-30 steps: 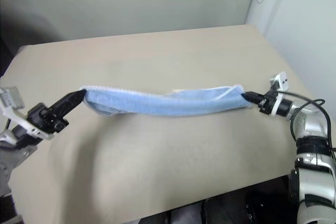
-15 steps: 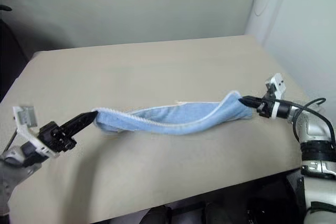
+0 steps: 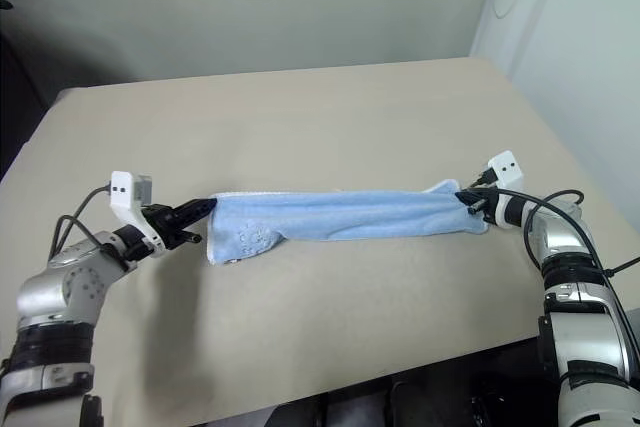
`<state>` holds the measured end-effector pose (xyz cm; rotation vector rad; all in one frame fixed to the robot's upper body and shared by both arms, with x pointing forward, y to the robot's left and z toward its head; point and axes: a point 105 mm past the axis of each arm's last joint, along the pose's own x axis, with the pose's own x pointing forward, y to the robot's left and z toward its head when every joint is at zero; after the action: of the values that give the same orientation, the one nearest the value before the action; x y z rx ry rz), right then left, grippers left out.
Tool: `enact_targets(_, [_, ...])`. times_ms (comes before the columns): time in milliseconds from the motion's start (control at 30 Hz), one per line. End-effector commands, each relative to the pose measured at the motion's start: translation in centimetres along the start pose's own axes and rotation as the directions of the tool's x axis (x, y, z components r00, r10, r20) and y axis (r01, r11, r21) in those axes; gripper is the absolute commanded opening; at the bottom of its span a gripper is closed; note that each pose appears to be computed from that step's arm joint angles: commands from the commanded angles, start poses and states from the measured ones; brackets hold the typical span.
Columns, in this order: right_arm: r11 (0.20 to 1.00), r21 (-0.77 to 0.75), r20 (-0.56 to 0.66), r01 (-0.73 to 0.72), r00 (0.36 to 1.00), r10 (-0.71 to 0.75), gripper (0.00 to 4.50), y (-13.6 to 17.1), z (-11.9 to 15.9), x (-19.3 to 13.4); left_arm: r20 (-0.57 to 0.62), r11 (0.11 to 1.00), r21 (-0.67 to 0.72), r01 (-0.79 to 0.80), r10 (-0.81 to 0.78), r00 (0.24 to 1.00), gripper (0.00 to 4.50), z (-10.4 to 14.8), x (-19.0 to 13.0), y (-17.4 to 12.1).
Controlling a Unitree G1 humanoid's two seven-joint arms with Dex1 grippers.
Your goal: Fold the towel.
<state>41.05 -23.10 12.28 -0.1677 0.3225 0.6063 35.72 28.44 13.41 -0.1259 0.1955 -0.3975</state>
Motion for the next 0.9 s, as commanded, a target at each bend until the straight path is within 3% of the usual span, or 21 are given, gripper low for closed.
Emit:
enact_targets(33, [0.998, -0.047, 0.024, 0.043, 0.999, -0.042, 0.03, -0.9, 1.2, -0.6, -0.005, 0.998, 0.067, -0.014, 0.014, 1.000, 0.00, 0.3, 0.0, 0.7])
enact_targets(167, [0.996, -0.073, -0.015, 0.042, 0.999, -0.043, 0.03, -1.1, 0.5, -0.8, -0.022, 0.998, 0.069, 0.009, -0.007, 1.000, 0.00, -0.4, 0.1, 0.5])
enact_targets(233, [0.997, -0.071, -0.017, 0.037, 0.999, -0.038, 0.00, -1.1, 0.4, -0.9, -0.021, 0.998, 0.059, 0.024, -0.023, 1.000, 0.51, -0.5, 0.0, 0.3])
enact_targets(333, [0.999, -0.048, -0.002, 0.022, 1.000, -0.022, 0.76, -1.0, 0.8, -0.8, 0.005, 0.999, 0.020, 0.043, -0.043, 0.999, 1.42, -0.3, -0.1, 0.1])
enact_targets(600, [0.997, -0.063, 0.061, 0.043, 0.997, -0.040, 3.49, -1.5, 2.3, -1.6, 0.048, 0.999, -0.010, -0.033, 0.033, 0.998, 4.31, 0.4, -1.5, 1.3])
enact_targets(633, [0.996, -0.066, 0.074, 0.062, 0.996, -0.057, 3.89, -1.7, 2.6, -1.7, 0.049, 0.999, -0.014, -0.051, 0.051, 0.997, 4.50, 0.4, -1.7, 1.5])
enact_targets(667, [0.995, -0.050, 0.096, 0.083, 0.992, -0.078, 4.16, -2.2, 3.0, -2.1, 0.074, 0.998, -0.036, -0.051, 0.054, 0.996, 4.50, 0.9, -2.3, 1.6])
enact_targets(767, [0.996, 0.029, 0.130, 0.090, 0.987, -0.093, 4.16, -3.0, 3.4, -3.2, 0.146, 0.993, -0.118, 0.002, 0.015, 0.989, 4.50, 2.0, -4.2, 1.0])
enact_targets(900, [0.996, 0.088, 0.121, 0.018, 0.992, -0.029, 4.16, -2.7, 2.7, -4.5, 0.132, 0.984, -0.135, 0.118, -0.100, 0.986, 4.50, 1.4, -6.5, -1.1])
